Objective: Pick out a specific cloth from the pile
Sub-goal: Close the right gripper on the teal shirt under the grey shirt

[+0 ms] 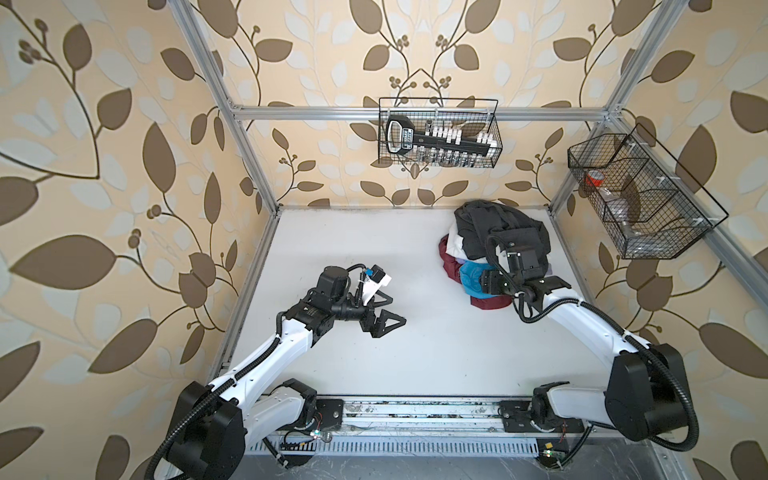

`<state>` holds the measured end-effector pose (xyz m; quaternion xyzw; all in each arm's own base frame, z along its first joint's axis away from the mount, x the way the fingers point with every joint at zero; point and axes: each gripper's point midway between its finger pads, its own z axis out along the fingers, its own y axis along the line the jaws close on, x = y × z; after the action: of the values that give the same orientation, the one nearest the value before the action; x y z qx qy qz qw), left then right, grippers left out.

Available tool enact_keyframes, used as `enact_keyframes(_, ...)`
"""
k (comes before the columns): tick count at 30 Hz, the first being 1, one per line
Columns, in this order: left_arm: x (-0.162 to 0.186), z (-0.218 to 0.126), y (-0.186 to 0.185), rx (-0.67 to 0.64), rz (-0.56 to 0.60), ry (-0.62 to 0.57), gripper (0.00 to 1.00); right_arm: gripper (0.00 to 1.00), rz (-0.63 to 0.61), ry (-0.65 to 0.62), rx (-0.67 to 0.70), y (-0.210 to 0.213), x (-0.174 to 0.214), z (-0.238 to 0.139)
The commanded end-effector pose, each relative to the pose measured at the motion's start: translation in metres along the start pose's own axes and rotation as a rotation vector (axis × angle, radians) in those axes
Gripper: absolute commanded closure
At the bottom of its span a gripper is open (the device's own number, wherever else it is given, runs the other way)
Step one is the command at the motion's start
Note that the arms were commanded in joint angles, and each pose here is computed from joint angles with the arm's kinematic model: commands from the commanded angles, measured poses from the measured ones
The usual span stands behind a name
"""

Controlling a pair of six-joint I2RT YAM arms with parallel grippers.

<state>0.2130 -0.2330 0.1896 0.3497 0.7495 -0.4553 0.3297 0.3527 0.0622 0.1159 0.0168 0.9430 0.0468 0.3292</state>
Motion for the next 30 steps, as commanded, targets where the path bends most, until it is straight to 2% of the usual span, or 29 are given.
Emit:
enact_keyframes(1, -0.017, -0.002, -0.010, 0.031, 0.063, -0.020, 0.01, 0.17, -0.013, -0.008, 0.029, -0.001, -0.012, 0.007)
enact_keyframes(4, -0.016, -0.001, -0.010, 0.032, 0.059, -0.015, 0.01, 0.17, -0.016, 0.016, 0.072, -0.006, -0.012, 0.021)
enact_keyframes(6, -0.015, -0.001, -0.011, 0.038, 0.058, -0.012, 0.01, 0.23, -0.018, 0.029, 0.081, -0.006, -0.014, 0.032)
enact_keyframes(12, -0.014, 0.000, -0.009, 0.034, 0.055, -0.002, 0.01, 0.59, -0.022, 0.077, 0.081, -0.002, -0.010, 0.052)
enact_keyframes(20, -0.012, 0.002, -0.007, 0.033, 0.049, 0.009, 0.01, 0.97, -0.024, 0.080, 0.086, -0.002, -0.006, 0.053)
enact_keyframes(21, -0.012, 0.002, -0.007, 0.033, 0.048, 0.009, 0.01, 1.00, -0.023, 0.073, 0.091, -0.003, -0.008, 0.051)
enact_keyframes(30, -0.014, 0.001, -0.009, 0.035, 0.055, 0.005, 0.01, 1.00, -0.038, -0.099, 0.108, -0.002, -0.047, -0.003)
